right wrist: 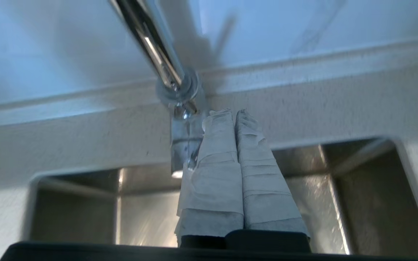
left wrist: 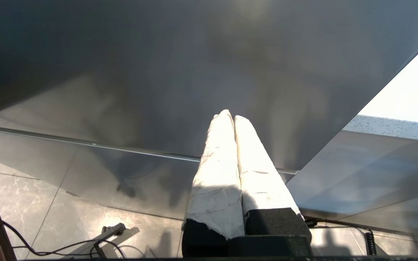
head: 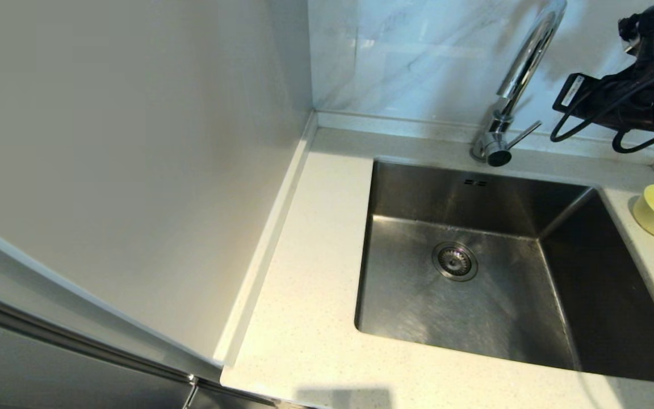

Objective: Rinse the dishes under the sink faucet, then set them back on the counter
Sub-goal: Turn on the faucet

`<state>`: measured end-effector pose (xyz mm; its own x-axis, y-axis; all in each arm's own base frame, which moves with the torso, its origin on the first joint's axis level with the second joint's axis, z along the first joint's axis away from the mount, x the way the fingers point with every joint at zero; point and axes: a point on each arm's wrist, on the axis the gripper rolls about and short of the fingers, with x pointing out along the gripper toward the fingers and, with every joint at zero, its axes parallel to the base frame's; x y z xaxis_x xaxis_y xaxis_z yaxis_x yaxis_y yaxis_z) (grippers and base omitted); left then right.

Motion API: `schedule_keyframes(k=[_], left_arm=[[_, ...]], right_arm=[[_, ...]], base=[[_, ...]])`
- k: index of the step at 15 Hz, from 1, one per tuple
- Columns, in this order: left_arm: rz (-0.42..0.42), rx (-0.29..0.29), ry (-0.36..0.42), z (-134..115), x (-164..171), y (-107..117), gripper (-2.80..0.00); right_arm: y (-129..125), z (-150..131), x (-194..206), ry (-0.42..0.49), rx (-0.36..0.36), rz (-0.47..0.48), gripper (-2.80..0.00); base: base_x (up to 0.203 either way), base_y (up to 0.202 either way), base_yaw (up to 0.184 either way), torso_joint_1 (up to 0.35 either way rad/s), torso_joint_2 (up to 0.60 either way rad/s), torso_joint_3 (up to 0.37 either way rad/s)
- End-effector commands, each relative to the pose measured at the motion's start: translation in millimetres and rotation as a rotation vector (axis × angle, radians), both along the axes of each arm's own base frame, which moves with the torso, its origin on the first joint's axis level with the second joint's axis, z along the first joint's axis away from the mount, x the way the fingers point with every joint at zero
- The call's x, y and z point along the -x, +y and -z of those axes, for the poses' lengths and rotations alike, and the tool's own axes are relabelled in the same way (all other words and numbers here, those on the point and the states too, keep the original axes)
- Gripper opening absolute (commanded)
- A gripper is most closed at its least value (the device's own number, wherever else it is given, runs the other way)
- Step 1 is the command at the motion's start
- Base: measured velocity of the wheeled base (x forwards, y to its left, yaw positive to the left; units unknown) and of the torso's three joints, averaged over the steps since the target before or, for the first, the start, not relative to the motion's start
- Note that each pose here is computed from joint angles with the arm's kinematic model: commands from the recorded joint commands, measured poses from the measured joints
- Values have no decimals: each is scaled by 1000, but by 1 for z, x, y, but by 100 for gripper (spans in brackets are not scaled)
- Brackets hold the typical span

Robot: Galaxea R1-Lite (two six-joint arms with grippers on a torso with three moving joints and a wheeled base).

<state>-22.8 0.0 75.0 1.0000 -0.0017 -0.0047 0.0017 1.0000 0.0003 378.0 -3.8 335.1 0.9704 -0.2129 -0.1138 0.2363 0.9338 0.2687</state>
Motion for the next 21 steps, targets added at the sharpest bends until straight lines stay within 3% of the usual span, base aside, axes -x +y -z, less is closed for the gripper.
schedule_keyframes(k=[1, 11, 14, 18, 21], left_arm=[[0, 0, 0, 0, 0, 0, -280], [0, 0, 0, 0, 0, 0, -280], [0, 0, 0, 0, 0, 0, -280], [0, 0, 0, 0, 0, 0, -280], [0, 0, 0, 0, 0, 0, -280]], right_arm=[[0, 8, -14, 16, 14, 1, -280], [4, 29, -45, 55, 55, 8, -280], [3, 18, -25, 86, 55, 1, -280], [4, 19, 16, 197, 83, -89, -280], [-27, 13, 23, 221, 150, 7, -280]], base=[[0, 0, 0, 0, 0, 0], [0, 0, 0, 0, 0, 0], [0, 0, 0, 0, 0, 0], [0, 0, 0, 0, 0, 0], [0, 0, 0, 0, 0, 0]])
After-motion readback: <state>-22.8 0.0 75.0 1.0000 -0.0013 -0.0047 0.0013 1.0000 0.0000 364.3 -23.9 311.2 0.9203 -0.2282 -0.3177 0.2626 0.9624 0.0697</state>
